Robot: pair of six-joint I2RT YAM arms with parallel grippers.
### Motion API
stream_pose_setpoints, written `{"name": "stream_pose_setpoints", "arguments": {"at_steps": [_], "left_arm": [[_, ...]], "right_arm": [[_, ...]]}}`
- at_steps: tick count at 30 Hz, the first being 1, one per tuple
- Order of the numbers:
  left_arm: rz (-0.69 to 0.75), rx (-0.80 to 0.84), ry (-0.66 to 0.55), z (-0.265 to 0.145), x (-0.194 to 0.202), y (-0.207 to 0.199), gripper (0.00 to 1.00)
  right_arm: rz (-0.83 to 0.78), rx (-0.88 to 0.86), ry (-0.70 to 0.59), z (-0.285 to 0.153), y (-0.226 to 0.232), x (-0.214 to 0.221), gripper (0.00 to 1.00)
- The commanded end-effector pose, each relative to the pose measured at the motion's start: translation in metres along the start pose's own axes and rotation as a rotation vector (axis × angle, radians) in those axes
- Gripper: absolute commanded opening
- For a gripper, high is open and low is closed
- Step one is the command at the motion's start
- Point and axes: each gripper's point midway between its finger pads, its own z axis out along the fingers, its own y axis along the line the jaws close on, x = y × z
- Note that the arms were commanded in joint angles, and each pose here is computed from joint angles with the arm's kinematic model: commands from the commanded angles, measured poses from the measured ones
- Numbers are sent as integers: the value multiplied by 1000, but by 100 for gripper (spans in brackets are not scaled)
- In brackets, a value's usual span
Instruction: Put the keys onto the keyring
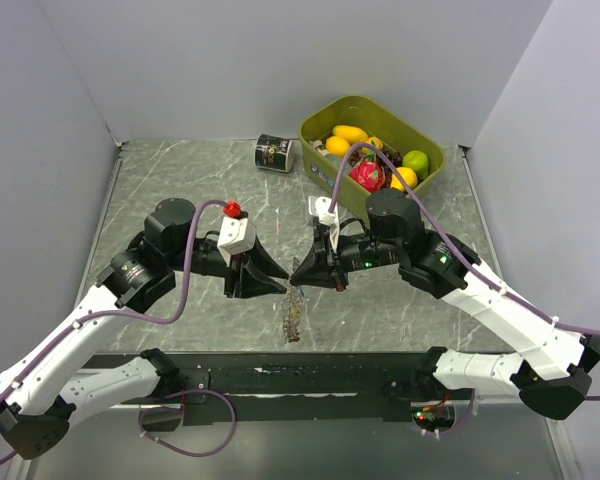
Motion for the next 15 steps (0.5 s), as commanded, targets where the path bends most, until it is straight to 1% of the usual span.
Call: {"name": "stream_pose_setpoints", "arguments": {"at_steps": [1,3,5,8,9,10,13,14,15], "left_arm": [[28,38,-31,4,-9,-4,32],[27,44,-30,5,-10,-4,27],[23,44,-25,7,-8,-3,25],[21,52,-22,9,-8,-3,12],[21,53,-20,10,-8,-3,3],[20,51,-18,11,-8,-3,1],[13,32,-19,11,-6,0,1],[35,31,-41,11,-12,-2,1],[21,23,-46,11,-9,-2,1]], "right_arm": [[-63,-7,-91,-4,5,-28,0],[-63,-7,-91,-4,5,-28,0],[-61,-4,-94,-4,5,-29,0],[-63,5,-103,-5,5,-31,0],[-63,10,-104,-5,4,-31,0],[-64,14,-108,-5,3,-31,0],[-63,34,-111,-7,1,-32,0],[-62,44,-116,-8,0,-31,1],[-66,50,-123,-9,0,-32,4]]}}
